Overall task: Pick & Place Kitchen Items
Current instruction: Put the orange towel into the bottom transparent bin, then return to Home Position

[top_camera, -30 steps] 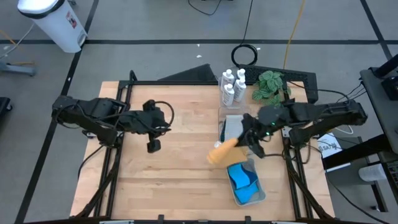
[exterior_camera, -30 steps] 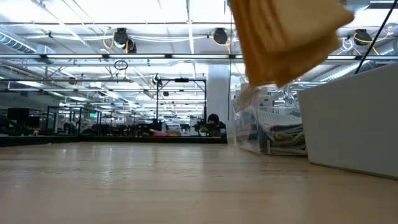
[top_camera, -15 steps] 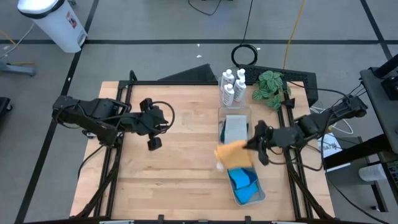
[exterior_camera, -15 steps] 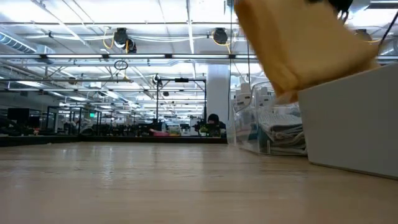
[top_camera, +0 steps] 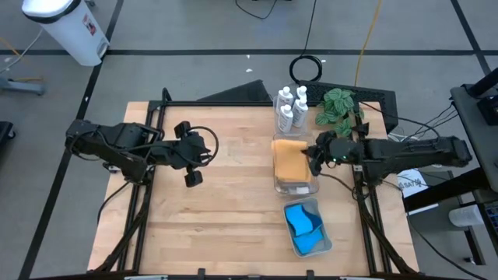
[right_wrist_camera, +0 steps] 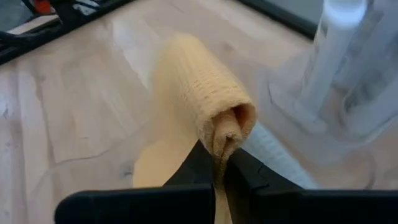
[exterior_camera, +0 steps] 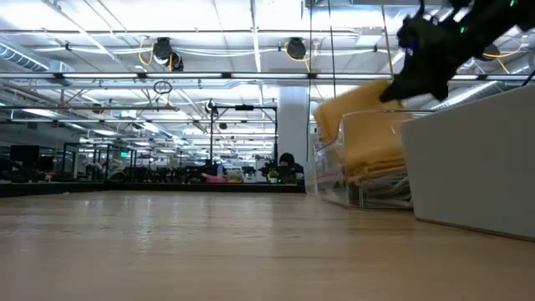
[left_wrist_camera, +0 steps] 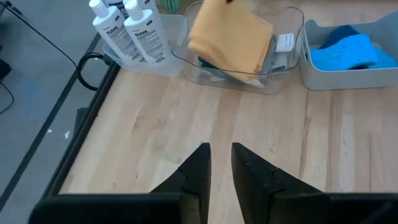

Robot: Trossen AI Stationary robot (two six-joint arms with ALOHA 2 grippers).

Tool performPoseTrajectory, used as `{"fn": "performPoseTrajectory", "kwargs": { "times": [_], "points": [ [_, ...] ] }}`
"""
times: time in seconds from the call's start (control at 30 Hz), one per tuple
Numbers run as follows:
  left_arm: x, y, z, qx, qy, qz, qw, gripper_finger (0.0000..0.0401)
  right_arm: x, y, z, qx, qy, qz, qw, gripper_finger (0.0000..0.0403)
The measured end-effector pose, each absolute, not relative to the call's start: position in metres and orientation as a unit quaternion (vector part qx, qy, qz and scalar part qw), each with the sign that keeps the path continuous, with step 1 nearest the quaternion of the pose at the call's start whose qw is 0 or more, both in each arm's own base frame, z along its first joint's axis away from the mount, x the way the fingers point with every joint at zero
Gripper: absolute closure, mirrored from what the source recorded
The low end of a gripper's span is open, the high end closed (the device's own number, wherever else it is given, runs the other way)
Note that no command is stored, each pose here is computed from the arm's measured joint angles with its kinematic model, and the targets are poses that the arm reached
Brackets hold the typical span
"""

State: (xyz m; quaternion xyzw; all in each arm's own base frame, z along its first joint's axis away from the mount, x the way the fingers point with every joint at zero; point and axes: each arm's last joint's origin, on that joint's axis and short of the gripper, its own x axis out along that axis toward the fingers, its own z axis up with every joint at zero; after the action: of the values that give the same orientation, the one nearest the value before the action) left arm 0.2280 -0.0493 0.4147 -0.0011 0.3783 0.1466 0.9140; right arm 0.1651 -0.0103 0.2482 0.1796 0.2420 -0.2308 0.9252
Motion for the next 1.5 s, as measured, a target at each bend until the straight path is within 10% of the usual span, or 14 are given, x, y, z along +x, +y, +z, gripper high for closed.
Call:
{"fn": "performPoseTrajectory", "kwargs": {
  "times": [0.6,1.1,1.5],
  "points": [
    [0.229,-0.049,0.415,0.015,0.379,0.137,0.915,0.0336,0.151,-0.030,0.214,0.142,0.242,-0.194,0.940,0.0307],
    [0.188,-0.040,0.423,0.058,0.253,0.146,0.955,0.0336,0.086,-0.018,0.288,0.073,0.189,-0.159,0.966,0.0291],
    [0.122,-0.021,0.266,-0.012,0.043,0.083,0.996,0.0336,0.040,-0.011,0.265,0.044,0.037,-0.151,0.987,0.0291]
  ]
}}
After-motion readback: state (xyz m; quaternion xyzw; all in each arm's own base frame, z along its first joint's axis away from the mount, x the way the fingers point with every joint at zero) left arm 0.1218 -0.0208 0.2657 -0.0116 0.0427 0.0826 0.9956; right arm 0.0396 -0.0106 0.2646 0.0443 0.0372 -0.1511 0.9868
